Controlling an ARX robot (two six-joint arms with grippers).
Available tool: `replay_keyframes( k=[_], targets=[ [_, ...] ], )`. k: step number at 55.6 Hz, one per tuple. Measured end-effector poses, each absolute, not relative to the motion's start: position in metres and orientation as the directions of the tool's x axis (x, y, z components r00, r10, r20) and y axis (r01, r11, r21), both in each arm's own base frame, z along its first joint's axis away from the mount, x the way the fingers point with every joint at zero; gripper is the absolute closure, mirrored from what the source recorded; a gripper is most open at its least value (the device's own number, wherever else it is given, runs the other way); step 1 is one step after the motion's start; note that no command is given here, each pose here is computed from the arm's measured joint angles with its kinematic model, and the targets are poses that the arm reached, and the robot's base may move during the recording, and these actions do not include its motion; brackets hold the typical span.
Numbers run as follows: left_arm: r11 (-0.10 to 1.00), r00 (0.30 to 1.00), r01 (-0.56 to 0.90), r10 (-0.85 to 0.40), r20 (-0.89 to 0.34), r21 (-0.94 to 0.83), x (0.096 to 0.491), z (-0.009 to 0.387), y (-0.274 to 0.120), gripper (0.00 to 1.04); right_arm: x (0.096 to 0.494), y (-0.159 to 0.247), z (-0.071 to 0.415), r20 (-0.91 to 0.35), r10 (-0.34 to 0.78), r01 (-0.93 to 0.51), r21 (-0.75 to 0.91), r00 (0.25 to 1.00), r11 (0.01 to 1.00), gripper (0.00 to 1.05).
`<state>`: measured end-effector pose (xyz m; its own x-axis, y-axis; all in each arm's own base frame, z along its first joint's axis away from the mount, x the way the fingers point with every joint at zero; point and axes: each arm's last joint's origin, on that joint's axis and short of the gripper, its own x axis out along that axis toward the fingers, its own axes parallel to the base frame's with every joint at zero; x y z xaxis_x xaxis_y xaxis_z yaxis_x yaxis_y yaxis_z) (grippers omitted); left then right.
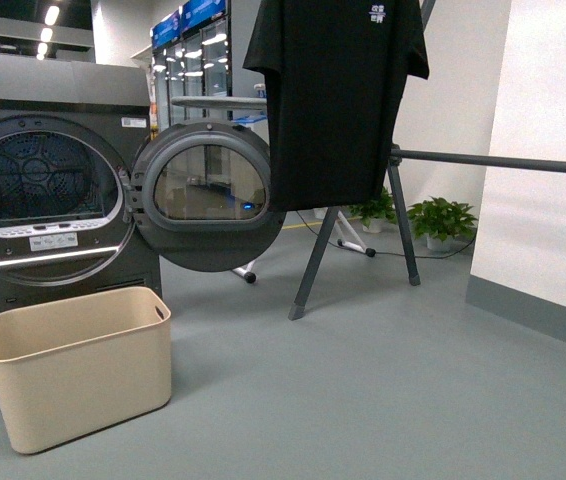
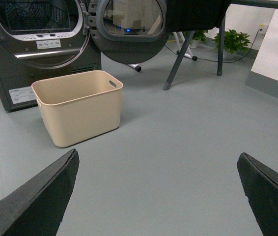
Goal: Move hamper under clothes hanger
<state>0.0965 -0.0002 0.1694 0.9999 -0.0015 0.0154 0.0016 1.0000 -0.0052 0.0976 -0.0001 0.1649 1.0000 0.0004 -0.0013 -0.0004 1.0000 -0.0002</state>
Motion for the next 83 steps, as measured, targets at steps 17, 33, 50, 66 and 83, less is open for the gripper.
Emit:
replay_keyframes(
  k=[17,33,50,66,83],
  targets=[
    [1.0,1.0,0.002,-0.002,0.015,-0.005,0.0965,0.1694,-0.0002,0.07,0.0976,-0.0001,0.1649,-0.001,0.0,0.0,0.0,1.0,1.0,0.08],
    [1.0,1.0,0.002,-0.002,0.016,-0.005,0.0965,0.1695,-0.0002,0.07,0.0976,-0.0001,0.1649,-0.001,0.0,0.0,0.0,1.0,1.0,0.08],
    [1.0,1.0,0.003,-0.003,0.015,-0.005,0.0965,0.1694,-0.0002,0.07,0.0976,-0.0001,0.1649,-0.001,0.0,0.0,0.0,1.0,1.0,0.08],
    [1.0,1.0,0.002,-0.002,0.016,-0.005,0.0965,0.1694,-0.0002,0.07,0.0976,-0.0001,0.1649,-0.001,0.0,0.0,0.0,1.0,1.0,0.08],
    [1.0,1.0,0.002,-0.002,0.014,-0.005,0.0966,0.1693,-0.0002,0.07,0.0976,-0.0001,0.1649,-0.001,0.0,0.0,0.0,1.0,1.0,0.08]
  ],
)
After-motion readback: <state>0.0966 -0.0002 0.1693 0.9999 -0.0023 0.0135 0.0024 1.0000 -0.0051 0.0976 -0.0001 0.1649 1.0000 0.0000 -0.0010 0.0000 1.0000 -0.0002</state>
